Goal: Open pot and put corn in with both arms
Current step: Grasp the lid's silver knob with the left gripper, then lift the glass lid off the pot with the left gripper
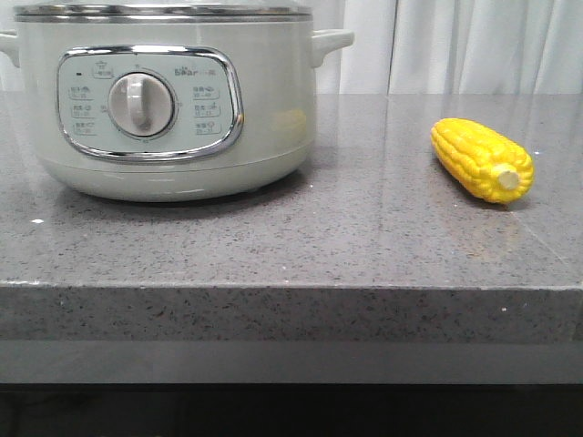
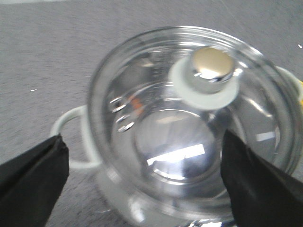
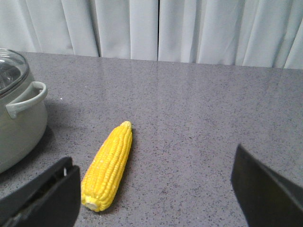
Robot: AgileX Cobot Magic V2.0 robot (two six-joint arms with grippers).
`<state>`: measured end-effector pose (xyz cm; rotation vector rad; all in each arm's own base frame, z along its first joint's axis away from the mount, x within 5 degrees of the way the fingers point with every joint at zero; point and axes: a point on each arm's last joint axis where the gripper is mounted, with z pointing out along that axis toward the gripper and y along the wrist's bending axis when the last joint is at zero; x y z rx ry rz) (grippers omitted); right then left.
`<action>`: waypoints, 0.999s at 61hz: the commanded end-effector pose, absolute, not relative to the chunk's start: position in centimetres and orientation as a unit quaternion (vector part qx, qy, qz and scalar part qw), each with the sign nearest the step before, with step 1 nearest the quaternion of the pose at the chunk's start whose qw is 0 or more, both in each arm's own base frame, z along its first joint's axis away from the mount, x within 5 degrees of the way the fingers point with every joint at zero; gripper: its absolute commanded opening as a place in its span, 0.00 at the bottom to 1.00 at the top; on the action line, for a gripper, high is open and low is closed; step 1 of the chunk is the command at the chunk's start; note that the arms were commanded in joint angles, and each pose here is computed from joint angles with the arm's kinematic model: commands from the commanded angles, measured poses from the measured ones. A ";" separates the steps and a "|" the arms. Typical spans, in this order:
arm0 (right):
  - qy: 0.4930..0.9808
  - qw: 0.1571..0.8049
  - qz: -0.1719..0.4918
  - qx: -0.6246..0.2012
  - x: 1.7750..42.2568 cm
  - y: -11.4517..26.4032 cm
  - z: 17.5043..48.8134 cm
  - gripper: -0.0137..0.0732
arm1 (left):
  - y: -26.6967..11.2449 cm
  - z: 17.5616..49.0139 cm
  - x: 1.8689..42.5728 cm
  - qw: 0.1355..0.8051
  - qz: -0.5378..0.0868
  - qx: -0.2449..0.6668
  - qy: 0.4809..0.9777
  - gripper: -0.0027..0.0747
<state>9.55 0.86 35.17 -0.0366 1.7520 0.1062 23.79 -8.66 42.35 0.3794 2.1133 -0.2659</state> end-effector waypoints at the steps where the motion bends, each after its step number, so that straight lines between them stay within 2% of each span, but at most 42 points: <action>1: 0.738 0.674 0.037 -0.014 9.7 0.7 36.7 0.91 | -10.6 44.8 25.3 0.486 -0.129 0.172 0.847 0.83; 14: 0.738 0.674 0.037 -0.014 9.7 0.7 36.7 0.91 | -14.4 45.9 29.8 0.468 -0.141 0.201 0.849 0.83; 27: 0.737 0.675 0.037 -0.014 9.7 0.7 36.8 0.91 | -16.2 44.8 33.7 0.447 -0.134 0.210 0.859 0.83; 44: 0.737 0.675 0.037 -0.014 9.7 0.7 36.8 0.91 | -16.5 43.6 34.5 0.418 -0.125 0.215 0.873 0.83; 51: 0.737 0.675 0.037 -0.014 9.7 0.7 36.8 0.91 | -16.5 43.5 34.4 0.410 -0.123 0.217 0.877 0.76; 61: 0.737 0.675 0.037 -0.014 9.7 0.7 36.8 0.91 | -16.5 43.4 34.3 0.406 -0.122 0.218 0.879 0.58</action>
